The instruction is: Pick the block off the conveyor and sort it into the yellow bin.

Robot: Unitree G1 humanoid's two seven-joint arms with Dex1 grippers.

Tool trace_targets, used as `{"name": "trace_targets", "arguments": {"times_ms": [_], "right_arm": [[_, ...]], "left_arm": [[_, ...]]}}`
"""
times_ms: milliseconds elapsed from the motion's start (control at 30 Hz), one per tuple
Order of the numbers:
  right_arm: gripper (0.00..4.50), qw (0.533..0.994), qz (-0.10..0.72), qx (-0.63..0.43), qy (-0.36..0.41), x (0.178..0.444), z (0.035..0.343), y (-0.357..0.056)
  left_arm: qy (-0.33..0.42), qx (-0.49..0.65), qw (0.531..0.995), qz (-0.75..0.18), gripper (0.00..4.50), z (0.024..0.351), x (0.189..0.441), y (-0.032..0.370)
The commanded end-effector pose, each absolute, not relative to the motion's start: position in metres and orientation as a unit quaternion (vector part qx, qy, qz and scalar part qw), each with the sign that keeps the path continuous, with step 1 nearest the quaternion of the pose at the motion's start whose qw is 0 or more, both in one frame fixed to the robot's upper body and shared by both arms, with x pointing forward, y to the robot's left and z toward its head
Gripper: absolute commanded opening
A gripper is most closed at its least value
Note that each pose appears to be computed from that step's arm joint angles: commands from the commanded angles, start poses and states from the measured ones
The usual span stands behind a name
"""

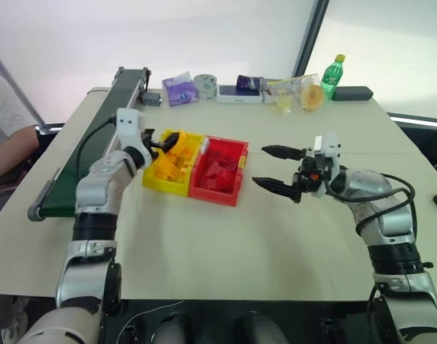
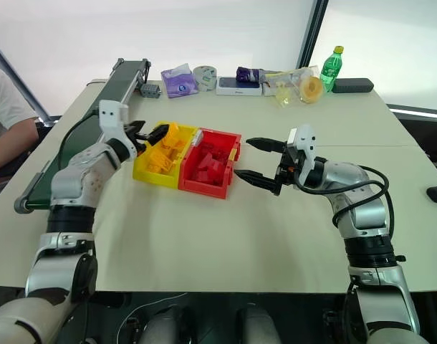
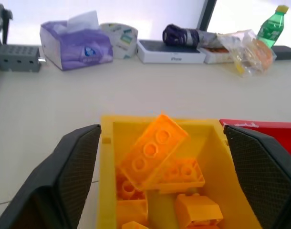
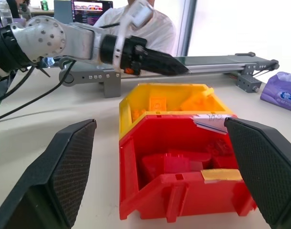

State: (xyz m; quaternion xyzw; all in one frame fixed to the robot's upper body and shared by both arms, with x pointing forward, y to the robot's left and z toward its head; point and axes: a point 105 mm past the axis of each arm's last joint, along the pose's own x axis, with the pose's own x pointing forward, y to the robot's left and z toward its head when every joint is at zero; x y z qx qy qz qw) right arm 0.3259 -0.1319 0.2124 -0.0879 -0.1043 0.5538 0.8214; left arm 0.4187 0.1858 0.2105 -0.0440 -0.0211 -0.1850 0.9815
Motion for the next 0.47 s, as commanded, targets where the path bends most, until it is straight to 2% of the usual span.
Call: {"name": "trace_targets", "arguments": {"times_ms": [33, 167, 267, 333, 467], "right_arm": [[4.50, 0.816, 0.553, -0.101, -0.132, 0.322, 0.227, -0.133], [4.50, 0.813, 0.558, -0.105, -0.128, 0.325, 0.227, -0.135], [4.50, 0.810, 0.562, -0.108, -0.126, 0.327, 0.229, -0.135], [4.50, 0.809, 0.565, -0.110, -0.124, 0.328, 0.229, -0.136], [4.50, 0.805, 0.570, -0.111, -0.122, 0.330, 0.228, -0.135]], "left_arm": [[-0.070, -0.013, 0.983, -0.170, 4.48, 0.235, 0.395, 0.216], [-0.050, 0.028, 0.986, -0.154, 4.48, 0.226, 0.359, 0.253], [-0.006, 0.046, 0.989, -0.142, 4.48, 0.212, 0.326, 0.286], [0.012, 0.051, 0.990, -0.130, 4.48, 0.207, 0.313, 0.299], [-0.003, 0.061, 0.990, -0.126, 4.48, 0.213, 0.287, 0.316]]}}
